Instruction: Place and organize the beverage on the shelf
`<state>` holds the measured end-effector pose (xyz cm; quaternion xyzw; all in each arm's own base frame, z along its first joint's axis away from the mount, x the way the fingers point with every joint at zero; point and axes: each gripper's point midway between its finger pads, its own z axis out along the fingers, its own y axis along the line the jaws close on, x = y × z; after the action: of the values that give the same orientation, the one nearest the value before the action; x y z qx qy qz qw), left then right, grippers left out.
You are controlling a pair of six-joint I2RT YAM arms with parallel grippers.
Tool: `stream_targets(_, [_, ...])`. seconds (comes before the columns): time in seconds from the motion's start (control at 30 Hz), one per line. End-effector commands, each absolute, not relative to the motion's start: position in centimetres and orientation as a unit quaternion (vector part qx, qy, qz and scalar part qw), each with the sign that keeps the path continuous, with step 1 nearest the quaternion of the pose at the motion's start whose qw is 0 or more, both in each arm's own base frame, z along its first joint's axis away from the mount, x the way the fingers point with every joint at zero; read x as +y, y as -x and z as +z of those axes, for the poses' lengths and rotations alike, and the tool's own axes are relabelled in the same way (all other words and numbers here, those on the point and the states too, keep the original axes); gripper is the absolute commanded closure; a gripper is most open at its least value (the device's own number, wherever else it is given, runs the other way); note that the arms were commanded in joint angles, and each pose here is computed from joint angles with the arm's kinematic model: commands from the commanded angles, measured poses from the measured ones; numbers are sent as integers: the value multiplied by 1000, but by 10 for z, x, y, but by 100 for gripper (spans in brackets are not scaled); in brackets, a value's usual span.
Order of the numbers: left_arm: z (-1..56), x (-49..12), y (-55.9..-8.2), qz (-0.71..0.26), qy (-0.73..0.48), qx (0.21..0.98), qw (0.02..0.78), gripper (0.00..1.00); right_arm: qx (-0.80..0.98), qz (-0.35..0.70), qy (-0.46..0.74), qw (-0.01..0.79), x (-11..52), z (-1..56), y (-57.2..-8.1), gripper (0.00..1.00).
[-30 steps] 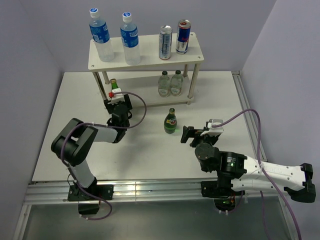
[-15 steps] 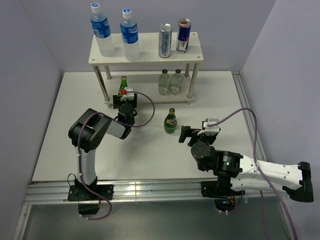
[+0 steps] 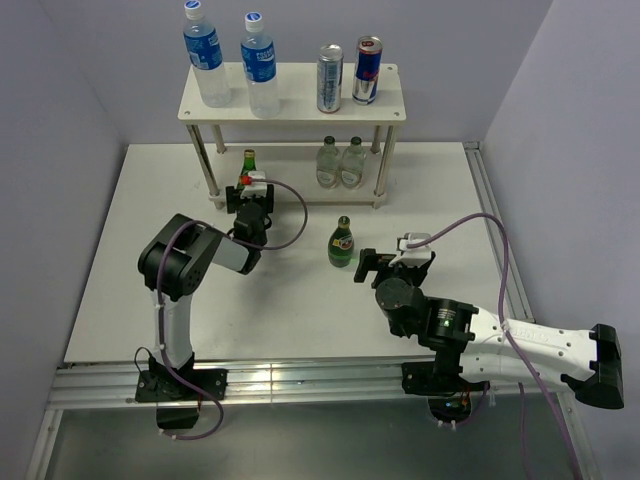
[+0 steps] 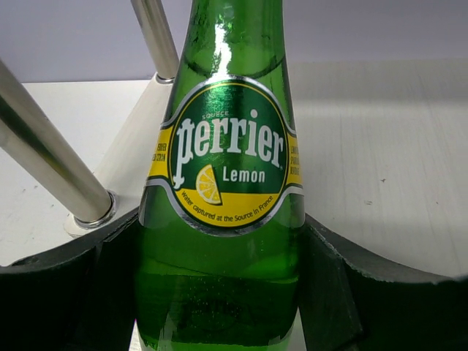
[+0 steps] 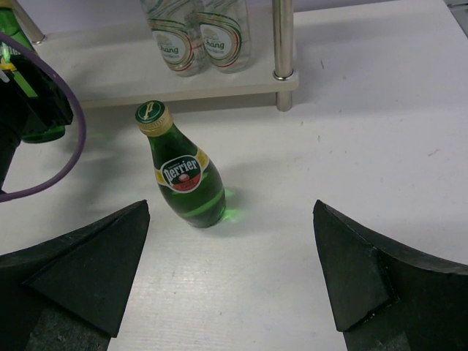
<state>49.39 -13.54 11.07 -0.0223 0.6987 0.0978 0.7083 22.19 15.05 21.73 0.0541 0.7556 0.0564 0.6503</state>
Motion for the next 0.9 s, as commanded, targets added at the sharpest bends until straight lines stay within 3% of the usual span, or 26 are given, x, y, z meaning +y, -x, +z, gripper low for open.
stream_targets(0.0, [312,-124,-461,-57,164,413,894,100,750,66,-67,654,151,220,-225,0])
stream_targets(0.53, [337,-133,-481,-61,160,376,911,100,754,60,-66,651,151,217,-228,0])
stream_targets(0.87, [292,-115,-524,-50,187,390,900,100,757,59,-65,648,152,215,-230,0])
